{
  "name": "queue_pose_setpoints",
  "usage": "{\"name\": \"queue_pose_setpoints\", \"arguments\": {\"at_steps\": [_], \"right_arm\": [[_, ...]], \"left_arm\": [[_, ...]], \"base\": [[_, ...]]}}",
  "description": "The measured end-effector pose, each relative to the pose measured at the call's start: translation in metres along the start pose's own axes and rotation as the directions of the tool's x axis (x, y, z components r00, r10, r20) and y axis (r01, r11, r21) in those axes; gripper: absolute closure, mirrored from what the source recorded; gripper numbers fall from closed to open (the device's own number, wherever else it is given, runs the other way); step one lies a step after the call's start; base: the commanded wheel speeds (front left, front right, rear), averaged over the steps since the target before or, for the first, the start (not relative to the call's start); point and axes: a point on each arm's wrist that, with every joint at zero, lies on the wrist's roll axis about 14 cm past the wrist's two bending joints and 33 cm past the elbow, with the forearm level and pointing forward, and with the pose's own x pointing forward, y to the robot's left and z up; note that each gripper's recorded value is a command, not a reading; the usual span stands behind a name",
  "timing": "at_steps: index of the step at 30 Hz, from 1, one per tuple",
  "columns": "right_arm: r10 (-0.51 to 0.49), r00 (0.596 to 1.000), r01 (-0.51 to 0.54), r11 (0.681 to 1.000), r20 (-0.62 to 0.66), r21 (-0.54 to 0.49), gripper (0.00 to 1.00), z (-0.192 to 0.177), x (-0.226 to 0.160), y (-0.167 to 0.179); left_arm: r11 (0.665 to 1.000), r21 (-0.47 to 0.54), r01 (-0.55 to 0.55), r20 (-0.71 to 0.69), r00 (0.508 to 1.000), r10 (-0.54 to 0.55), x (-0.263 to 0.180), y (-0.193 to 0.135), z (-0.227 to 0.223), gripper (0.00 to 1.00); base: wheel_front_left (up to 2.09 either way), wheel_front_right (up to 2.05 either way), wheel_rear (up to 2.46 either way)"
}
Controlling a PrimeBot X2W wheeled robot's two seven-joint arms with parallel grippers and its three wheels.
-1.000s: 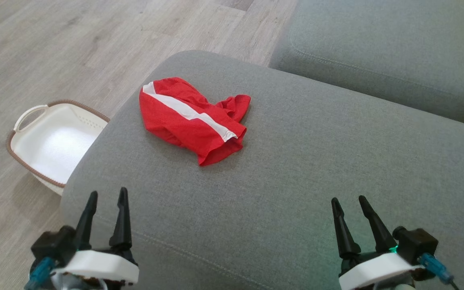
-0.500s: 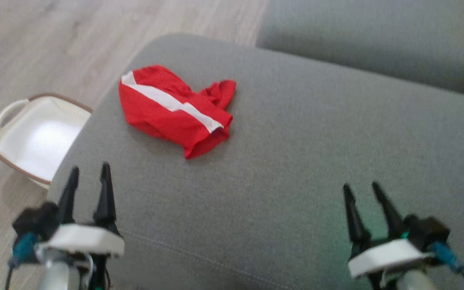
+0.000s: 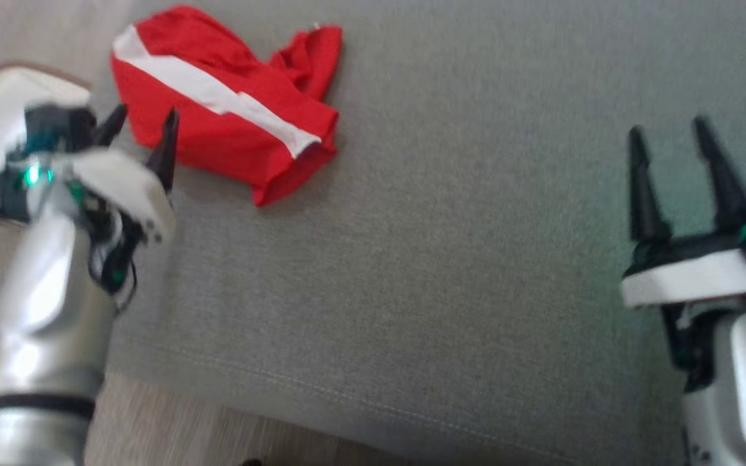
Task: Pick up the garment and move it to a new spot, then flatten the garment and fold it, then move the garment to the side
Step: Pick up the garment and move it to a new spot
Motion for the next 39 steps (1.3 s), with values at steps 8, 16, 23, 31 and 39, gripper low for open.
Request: {"name": "queue_pose_setpoints", "arguments": {"at_steps": [8, 16, 23, 31, 39], "right_arm": [[-0.060, 0.998, 0.060, 0.998, -0.012, -0.002, 0.00, -0.008, 0.012, -0.031], [-0.116, 0.992, 0.116, 0.993, -0.057, -0.011, 0.00, -0.027, 0.003, -0.054], [-0.133, 0.989, 0.132, 0.991, -0.065, -0.016, 0.00, -0.029, -0.001, -0.061], [-0.135, 0.990, 0.134, 0.991, -0.038, -0.023, 0.00, -0.017, -0.006, -0.057], [-0.142, 0.990, 0.142, 0.990, 0.018, -0.016, 0.00, 0.010, -0.029, -0.048]], "left_arm": [[0.999, 0.012, 0.032, -0.236, 0.971, -0.029, 0.055, -0.003, -0.032, 0.00], [0.998, 0.026, 0.058, -0.410, 0.911, -0.043, 0.077, -0.014, -0.071, 0.00], [0.997, 0.002, 0.071, -0.461, 0.885, -0.062, 0.084, -0.023, -0.075, 0.68], [0.995, -0.052, 0.081, -0.357, 0.929, -0.095, 0.074, -0.031, -0.059, 1.00], [0.992, -0.013, 0.128, -0.043, 0.991, -0.129, 0.053, -0.037, 0.014, 1.00]], "base": [[0.00, 0.00, 0.00], [0.00, 0.00, 0.00], [0.00, 0.00, 0.00], [0.00, 0.00, 0.00], [0.00, 0.00, 0.00]]}}
